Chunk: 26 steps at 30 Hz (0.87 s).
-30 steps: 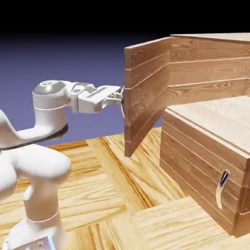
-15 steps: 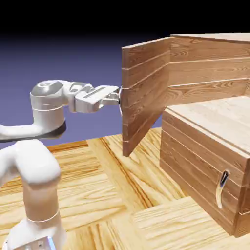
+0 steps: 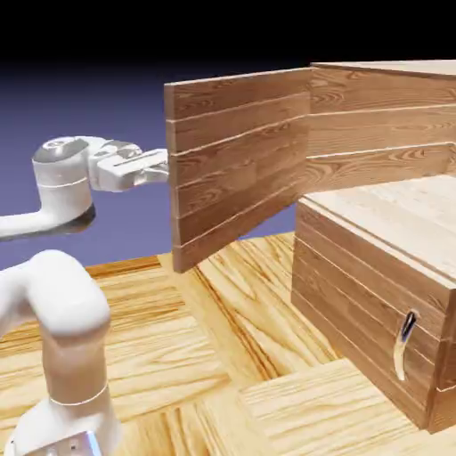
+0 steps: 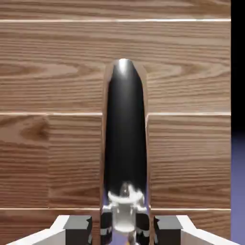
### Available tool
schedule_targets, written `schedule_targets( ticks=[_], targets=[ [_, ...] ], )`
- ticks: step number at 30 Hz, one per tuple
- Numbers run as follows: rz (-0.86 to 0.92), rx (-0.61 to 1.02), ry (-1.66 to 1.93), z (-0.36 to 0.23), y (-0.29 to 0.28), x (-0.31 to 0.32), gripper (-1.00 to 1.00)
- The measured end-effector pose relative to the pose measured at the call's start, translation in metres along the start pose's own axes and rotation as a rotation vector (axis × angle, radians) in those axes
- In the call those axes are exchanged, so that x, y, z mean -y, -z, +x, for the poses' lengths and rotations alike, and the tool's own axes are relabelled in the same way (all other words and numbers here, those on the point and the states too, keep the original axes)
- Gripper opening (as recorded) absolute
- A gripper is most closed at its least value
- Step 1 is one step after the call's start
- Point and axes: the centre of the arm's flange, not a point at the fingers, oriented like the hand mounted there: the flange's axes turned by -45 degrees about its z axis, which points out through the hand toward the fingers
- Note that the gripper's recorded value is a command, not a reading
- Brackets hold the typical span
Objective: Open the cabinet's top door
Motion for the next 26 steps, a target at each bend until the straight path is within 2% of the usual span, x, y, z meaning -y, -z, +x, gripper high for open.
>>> schedule_targets(
  ticks=[12,25,26],
  targets=[
    [-0.260,0.000,0.000,0.000,0.116,0.054,-1.00],
    [-0.488,0.000,0.000,0.000,0.203,0.124,-1.00],
    [-0.504,0.000,0.000,0.000,0.208,0.129,1.00]
  ],
)
